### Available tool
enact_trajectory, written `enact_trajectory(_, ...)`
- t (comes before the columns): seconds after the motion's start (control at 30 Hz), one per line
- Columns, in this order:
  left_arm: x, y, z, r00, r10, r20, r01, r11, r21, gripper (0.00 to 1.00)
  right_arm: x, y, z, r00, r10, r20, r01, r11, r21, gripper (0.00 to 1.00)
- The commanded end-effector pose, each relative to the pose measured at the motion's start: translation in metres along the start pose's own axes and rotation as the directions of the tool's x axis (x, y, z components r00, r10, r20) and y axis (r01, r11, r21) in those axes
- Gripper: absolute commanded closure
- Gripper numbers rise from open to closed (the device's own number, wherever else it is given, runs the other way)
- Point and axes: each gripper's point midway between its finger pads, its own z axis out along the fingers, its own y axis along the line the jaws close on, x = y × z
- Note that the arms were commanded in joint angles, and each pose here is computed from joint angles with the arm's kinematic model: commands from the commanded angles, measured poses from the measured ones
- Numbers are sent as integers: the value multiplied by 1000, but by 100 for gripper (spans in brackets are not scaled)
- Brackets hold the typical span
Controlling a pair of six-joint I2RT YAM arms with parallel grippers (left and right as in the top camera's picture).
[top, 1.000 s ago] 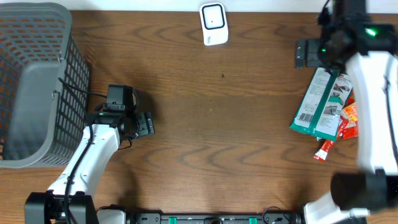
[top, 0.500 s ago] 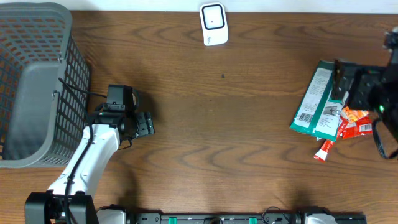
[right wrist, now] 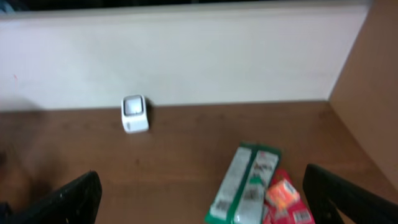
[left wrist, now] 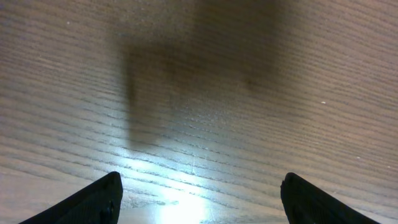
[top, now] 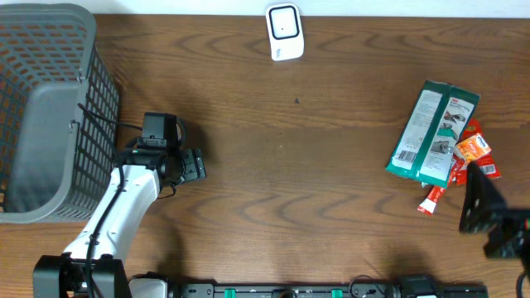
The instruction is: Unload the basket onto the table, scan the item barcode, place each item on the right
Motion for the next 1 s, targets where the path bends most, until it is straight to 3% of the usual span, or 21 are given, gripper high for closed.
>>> enact_trajectory(0.0, -3, 3, -1, 1000, 9, 4, -9, 1000, -14, 17, 20, -2, -12, 999, 4, 33, -4, 1000, -3, 1)
enact_trajectory(0.3, -3, 3, -1, 1000, 9, 4, -9, 1000, -14, 18, 67, -6, -19, 995, 9, 101, -8, 1000, -7, 1)
enact_trajectory(0.57, -3, 3, -1, 1000, 9, 4, -9, 1000, -14, 18, 105, -7, 17, 985, 15, 171, -14, 1000, -7, 1)
enact_trajectory(0.97, -3, 3, -1, 1000, 9, 4, -9, 1000, -14, 18, 126, -4, 76, 882, 45, 468, -33, 999, -34, 1)
